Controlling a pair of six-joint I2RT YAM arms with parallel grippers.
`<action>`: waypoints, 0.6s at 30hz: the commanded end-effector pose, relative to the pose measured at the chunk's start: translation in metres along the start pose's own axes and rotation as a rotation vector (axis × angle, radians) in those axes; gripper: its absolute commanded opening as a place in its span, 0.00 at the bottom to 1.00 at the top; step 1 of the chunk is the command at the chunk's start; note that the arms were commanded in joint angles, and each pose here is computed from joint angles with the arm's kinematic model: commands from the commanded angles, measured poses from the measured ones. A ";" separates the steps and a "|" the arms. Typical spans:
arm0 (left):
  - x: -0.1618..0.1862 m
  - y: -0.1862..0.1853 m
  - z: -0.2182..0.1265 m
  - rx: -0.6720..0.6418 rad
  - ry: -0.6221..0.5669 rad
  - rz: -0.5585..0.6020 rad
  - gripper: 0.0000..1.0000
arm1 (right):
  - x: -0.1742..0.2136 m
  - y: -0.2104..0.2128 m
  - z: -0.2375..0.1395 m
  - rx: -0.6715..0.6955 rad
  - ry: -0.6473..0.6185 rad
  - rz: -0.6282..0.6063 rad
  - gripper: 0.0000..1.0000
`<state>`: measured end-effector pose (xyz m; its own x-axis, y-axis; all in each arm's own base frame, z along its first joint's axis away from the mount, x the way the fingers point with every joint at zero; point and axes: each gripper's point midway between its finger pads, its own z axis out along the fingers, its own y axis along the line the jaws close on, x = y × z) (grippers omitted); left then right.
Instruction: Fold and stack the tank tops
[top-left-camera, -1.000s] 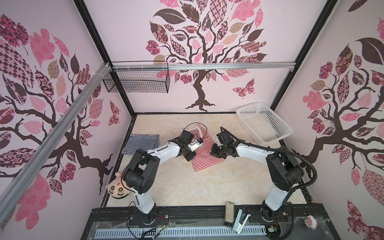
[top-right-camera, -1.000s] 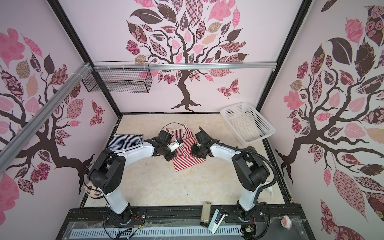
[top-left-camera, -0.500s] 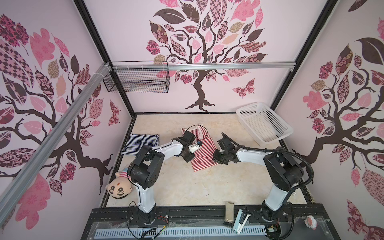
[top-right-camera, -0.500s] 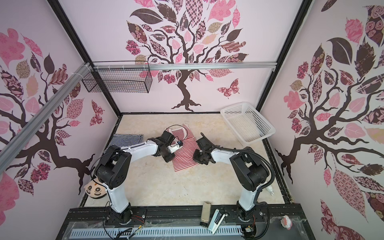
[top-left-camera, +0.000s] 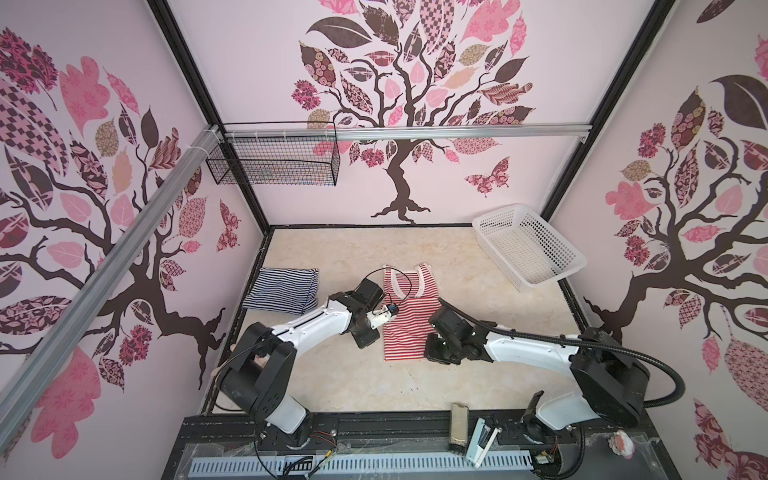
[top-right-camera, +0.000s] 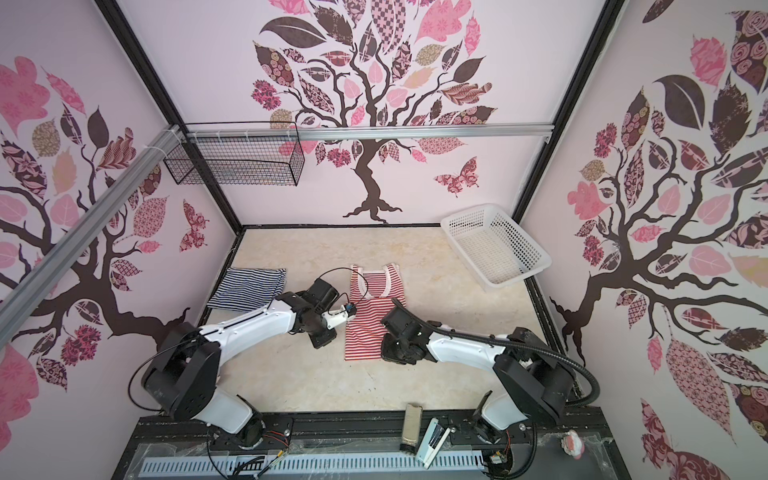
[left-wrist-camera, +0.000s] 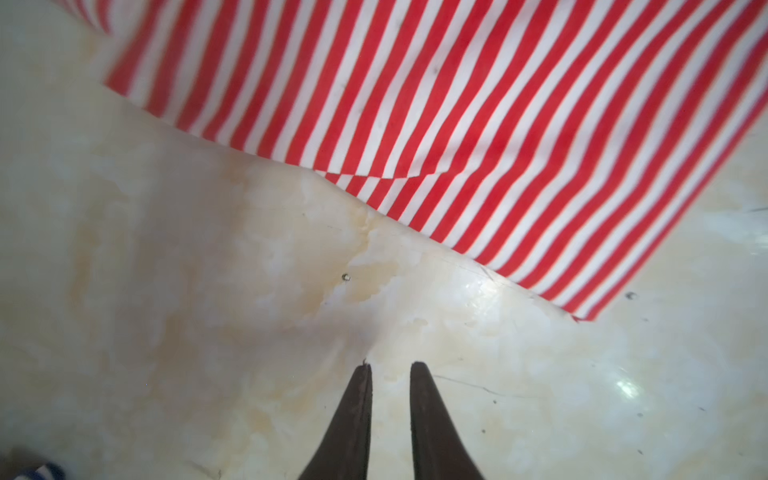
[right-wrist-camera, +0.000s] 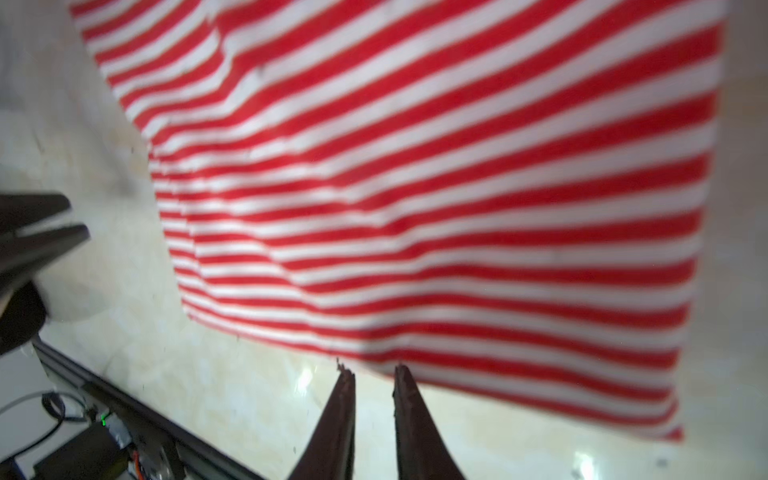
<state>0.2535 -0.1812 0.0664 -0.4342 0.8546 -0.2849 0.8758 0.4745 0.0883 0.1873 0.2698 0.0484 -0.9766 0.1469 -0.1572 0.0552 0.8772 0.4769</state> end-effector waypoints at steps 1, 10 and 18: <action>-0.018 -0.016 -0.032 0.059 -0.146 -0.023 0.30 | -0.002 0.012 -0.031 -0.013 -0.064 0.018 0.26; -0.077 -0.001 -0.026 0.092 -0.247 -0.060 0.41 | -0.101 0.013 -0.057 -0.019 -0.315 0.059 0.28; -0.092 0.013 0.008 0.071 -0.193 -0.096 0.41 | -0.158 0.010 -0.003 -0.002 -0.233 0.086 0.16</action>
<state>0.2950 -0.2443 0.0738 -0.4754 0.7685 -0.4283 0.8563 0.5159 -0.0248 0.3303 0.2368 0.0810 -0.8689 0.3770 -0.3206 0.1956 0.8567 0.4773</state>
